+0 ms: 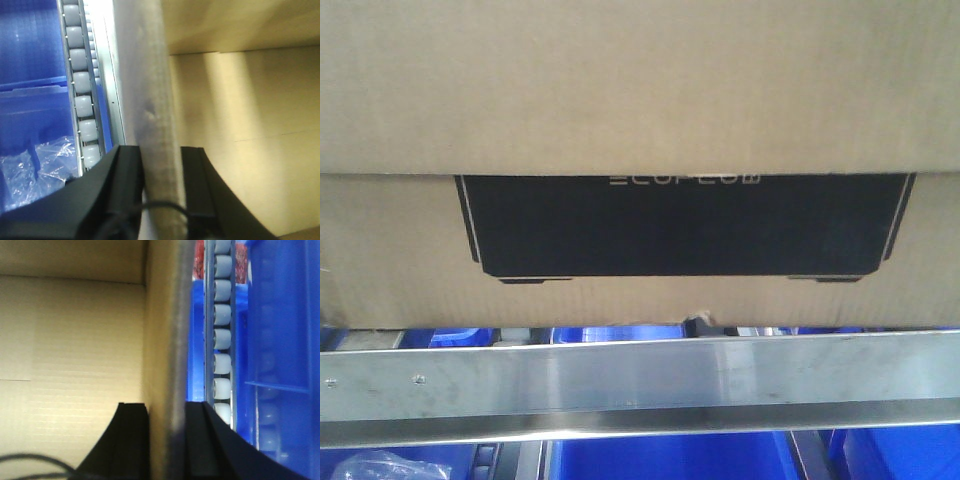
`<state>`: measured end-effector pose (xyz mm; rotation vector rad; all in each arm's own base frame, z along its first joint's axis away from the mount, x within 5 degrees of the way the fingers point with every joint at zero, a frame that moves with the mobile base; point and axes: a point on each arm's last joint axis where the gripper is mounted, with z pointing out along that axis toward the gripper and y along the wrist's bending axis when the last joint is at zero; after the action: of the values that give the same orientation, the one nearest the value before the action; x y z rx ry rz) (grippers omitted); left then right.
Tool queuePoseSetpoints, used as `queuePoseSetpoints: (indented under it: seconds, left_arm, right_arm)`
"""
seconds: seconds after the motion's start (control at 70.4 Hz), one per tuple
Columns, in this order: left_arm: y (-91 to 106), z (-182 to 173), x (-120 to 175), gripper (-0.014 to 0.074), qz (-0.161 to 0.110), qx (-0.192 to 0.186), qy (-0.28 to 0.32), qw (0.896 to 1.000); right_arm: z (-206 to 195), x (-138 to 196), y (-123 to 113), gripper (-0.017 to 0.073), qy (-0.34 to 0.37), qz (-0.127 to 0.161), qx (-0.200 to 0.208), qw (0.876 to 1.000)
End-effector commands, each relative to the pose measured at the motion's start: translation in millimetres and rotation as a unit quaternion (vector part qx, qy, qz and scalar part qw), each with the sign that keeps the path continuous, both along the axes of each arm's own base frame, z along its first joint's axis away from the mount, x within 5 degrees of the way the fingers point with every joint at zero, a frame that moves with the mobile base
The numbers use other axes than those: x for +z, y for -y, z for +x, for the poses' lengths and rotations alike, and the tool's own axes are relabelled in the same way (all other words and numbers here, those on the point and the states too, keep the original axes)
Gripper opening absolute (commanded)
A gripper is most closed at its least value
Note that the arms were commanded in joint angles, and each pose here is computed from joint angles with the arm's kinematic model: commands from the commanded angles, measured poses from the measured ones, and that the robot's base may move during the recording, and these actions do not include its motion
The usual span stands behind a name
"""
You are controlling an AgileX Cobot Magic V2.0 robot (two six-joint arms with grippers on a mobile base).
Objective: Grab box from left shelf to table start
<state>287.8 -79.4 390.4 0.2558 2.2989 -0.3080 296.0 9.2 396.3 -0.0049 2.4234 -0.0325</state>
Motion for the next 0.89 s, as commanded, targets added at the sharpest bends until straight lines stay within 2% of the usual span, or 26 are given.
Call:
queuePoseSetpoints:
  seconds: [0.0,0.213,0.384,0.54,0.724,0.881]
  left_arm:
    - [3.3,-20.7,45.0,-0.0096,-0.075,-0.005,0.095,0.993]
    - [-3.9,-43.8,64.2,-0.0097,-0.079,0.000,0.129,0.989]
    - [-12.8,-62.1,71.3,-0.0097,-0.057,0.016,0.128,0.990]
    - [-17.1,-73.7,70.8,-0.0097,-0.041,0.018,0.111,0.993]
    - [-19.9,-85.2,63.5,-0.0097,-0.047,0.024,0.104,0.993]
    - [-24.9,-104.8,46.0,-0.0097,-0.049,0.028,0.103,0.993]
  right_arm:
    - [-18.4,39.5,5.1,0.0058,0.097,-0.017,0.000,0.995]
    - [-44.6,60.5,4.3,0.0058,0.135,-0.011,0.003,0.991]
    - [-62.2,69.7,-0.3,0.0058,0.146,0.024,0.011,0.989]
    - [-68.3,54.6,-7.0,0.0058,0.128,0.025,0.027,0.991]
    - [-81.6,28.1,-23.2,0.0058,0.113,0.029,0.066,0.991]
    - [-99.3,19.9,-29.0,0.0058,0.115,0.032,0.086,0.989]
